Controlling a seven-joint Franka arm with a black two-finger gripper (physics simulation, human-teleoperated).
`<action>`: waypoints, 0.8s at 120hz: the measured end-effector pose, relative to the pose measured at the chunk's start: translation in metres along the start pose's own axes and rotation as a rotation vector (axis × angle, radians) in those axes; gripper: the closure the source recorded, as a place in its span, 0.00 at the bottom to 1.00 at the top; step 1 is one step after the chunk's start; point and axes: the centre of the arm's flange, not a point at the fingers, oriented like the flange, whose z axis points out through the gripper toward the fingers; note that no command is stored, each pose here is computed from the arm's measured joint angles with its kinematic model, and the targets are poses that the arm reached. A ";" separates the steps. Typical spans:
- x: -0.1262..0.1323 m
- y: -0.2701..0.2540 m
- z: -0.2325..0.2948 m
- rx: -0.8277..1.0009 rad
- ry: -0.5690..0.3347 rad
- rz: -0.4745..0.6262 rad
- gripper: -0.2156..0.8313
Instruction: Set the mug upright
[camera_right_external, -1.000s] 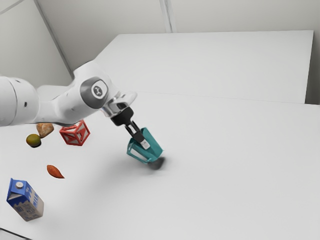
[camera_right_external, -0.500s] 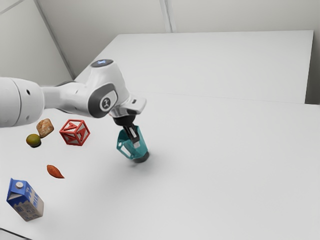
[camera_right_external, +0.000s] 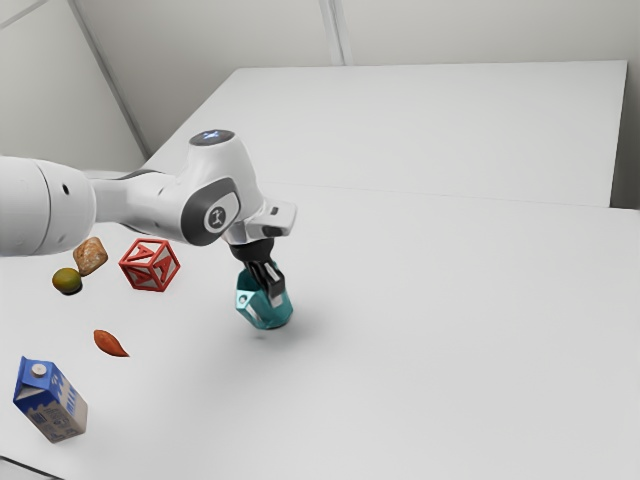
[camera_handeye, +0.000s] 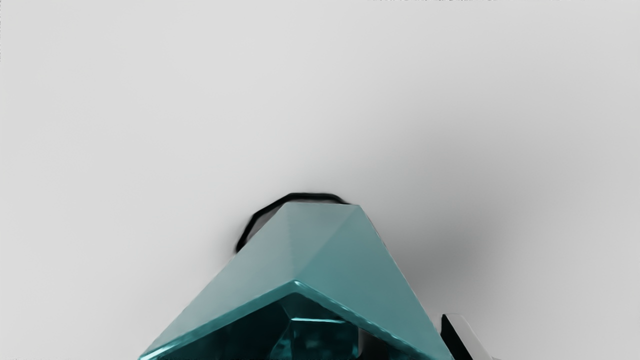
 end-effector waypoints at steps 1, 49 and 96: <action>0.000 0.000 0.000 0.000 0.000 -0.002 0.77; 0.010 0.025 -0.067 0.076 0.074 -0.020 0.43; 0.048 0.017 -0.232 0.076 0.150 -0.144 0.24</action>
